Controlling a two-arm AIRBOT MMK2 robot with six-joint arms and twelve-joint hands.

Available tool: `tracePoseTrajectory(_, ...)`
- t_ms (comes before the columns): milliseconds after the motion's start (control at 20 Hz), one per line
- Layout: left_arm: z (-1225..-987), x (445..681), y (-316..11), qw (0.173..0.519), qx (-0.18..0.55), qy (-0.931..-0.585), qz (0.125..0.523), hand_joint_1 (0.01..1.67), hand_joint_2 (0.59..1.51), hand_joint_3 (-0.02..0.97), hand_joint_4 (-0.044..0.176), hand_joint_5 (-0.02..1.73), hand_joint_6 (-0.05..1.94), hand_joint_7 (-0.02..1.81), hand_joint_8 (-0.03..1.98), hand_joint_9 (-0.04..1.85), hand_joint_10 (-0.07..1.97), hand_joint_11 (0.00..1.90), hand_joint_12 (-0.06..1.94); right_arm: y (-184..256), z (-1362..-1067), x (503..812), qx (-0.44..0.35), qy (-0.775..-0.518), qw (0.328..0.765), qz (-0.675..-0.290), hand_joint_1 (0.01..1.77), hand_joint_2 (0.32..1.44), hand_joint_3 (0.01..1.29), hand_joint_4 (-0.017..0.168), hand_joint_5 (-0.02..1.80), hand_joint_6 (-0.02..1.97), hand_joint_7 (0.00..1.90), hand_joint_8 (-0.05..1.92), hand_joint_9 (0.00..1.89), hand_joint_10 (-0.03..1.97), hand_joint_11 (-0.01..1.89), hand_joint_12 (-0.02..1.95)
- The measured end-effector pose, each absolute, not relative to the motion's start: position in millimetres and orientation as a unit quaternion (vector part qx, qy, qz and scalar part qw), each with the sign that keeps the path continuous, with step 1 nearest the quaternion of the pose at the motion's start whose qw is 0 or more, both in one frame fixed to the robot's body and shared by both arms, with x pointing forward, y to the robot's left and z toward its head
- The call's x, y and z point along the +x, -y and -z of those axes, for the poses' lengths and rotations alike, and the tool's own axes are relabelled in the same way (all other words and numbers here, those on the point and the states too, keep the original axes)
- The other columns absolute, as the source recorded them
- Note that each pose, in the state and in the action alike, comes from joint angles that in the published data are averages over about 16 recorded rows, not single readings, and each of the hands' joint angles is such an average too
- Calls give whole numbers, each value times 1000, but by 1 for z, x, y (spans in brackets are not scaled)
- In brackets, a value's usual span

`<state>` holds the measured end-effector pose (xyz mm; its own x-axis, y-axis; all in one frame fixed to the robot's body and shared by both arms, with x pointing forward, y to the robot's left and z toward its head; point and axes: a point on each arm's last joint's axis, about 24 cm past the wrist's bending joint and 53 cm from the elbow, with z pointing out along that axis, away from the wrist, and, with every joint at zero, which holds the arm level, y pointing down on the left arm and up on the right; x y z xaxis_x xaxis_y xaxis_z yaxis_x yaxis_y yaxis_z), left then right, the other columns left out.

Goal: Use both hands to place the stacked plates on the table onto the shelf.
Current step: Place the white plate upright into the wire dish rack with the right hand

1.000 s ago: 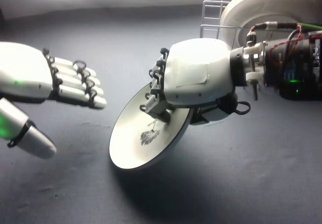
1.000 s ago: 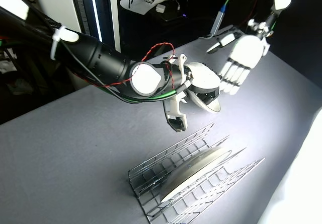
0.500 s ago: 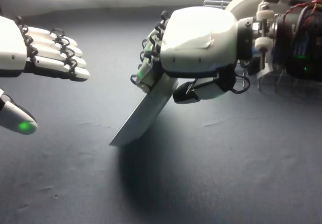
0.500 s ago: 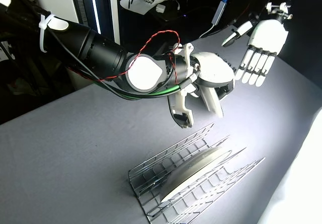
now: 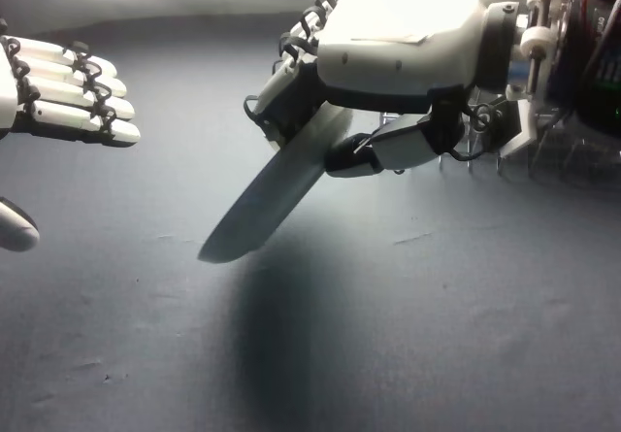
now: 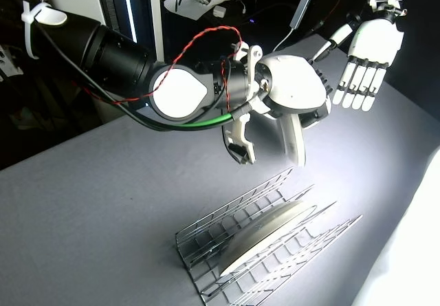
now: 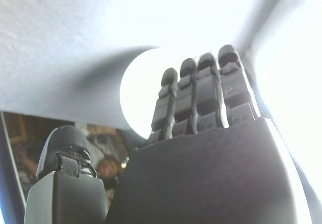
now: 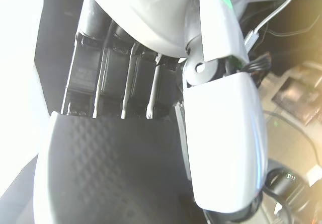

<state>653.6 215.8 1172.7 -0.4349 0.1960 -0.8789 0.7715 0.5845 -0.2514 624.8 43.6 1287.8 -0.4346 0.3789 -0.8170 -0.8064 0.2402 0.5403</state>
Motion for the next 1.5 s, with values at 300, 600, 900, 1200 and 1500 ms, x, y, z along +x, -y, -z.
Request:
tracePoseTrajectory(300,-1177,658,-220,446,319,-772,321,15,1096,7,5,98,18,84,4,59,-57,23,30,-31,-1309,632,-95,-608,483,-622,1348,1021,14,-7,826,1119,945,1067,840,1282,710,1516)
tracePoseTrajectory(600,-1181,660,-219,453,321,-768,319,15,1092,7,3,97,18,85,5,58,-57,21,29,-14,-1325,651,9,-614,452,-647,1359,1035,14,-8,830,1114,950,1048,850,1269,728,1514)
tracePoseTrajectory(900,-1185,660,-217,457,321,-765,322,15,1088,7,2,97,17,87,5,55,-57,18,29,-1,-1332,669,109,-622,404,-662,1374,1053,14,-8,834,1102,954,1030,861,1258,734,1510)
tracePoseTrajectory(1200,-1186,661,-213,457,320,-763,327,14,1087,7,2,99,17,95,5,57,-57,22,29,6,-1336,681,188,-621,350,-675,1385,1073,14,-8,831,1091,941,1039,856,1271,733,1530)
tracePoseTrajectory(1500,-1183,662,-209,455,319,-763,329,14,1088,7,3,102,18,95,5,63,-57,28,26,16,-1343,686,249,-612,300,-688,1388,1085,14,-8,822,1086,930,1042,843,1284,722,1547)
